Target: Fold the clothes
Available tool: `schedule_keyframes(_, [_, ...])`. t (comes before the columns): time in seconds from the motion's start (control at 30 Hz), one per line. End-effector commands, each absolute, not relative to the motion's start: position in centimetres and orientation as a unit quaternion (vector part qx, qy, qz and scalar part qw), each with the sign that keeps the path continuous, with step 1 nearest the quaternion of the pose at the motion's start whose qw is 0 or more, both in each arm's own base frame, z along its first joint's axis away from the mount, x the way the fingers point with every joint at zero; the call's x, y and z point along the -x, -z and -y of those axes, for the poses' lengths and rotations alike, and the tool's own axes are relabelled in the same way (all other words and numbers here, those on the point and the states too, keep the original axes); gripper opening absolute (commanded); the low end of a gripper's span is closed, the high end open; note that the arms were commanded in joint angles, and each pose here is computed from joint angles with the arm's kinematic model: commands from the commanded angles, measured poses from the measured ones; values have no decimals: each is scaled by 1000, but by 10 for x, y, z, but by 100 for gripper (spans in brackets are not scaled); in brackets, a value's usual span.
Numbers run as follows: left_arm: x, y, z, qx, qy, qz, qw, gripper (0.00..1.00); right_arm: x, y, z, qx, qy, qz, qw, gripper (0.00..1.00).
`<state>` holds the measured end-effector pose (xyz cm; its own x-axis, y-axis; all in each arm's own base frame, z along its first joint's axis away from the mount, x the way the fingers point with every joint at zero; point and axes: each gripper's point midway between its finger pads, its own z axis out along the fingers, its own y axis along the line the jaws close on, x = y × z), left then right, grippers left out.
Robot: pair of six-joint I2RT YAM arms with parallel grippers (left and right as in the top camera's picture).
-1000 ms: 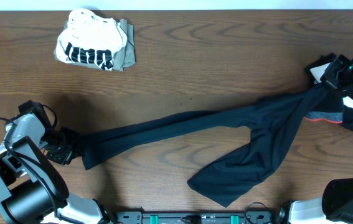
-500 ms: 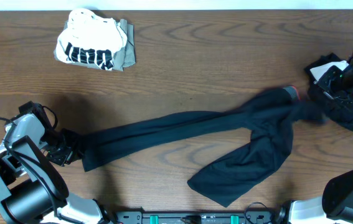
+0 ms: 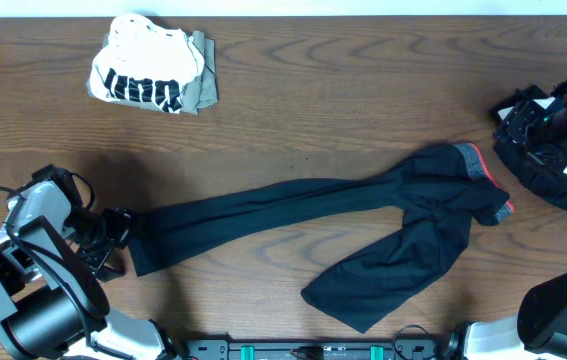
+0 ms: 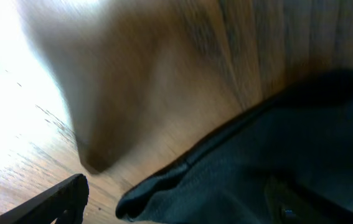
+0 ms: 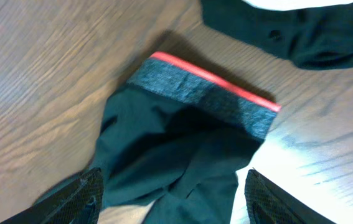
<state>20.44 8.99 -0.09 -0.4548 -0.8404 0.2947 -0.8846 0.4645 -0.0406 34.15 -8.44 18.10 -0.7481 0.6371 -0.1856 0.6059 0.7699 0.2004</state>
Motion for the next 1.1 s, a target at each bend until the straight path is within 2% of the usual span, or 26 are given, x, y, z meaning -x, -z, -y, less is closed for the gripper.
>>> schedule_keyframes(0.0, [-214, -4, -86, -488, -127, 857, 107, 92, -345, -190, 70, -296, -100, -941, 127, 70])
schedule_keyframes(0.17, [-229, -28, -86, -471, -146, 868, 61, 93, -347, -197, 57, -264, -134, -946, 135, 71])
schedule_keyframes(0.4, [-243, -96, -92, -451, -137, 879, -75, 92, -345, -216, 53, -248, -141, -944, 167, 74])
schedule_keyframes(0.53, [-240, -129, -75, -427, -150, 883, -123, 92, -343, -223, 44, -233, -150, -945, 173, 75])
schedule_keyframes(0.67, [-233, -146, -37, -390, -200, 891, -117, 92, -339, -224, 28, -202, -172, -950, 164, 75])
schedule_keyframes(0.9, [-212, -157, 47, -272, -262, 924, -50, 92, -343, -225, 9, -173, -176, -955, 164, 76])
schedule_keyframes(1.07, [-191, -156, 100, -196, -264, 944, -1, 92, -346, -225, 6, -171, -170, -956, 169, 85])
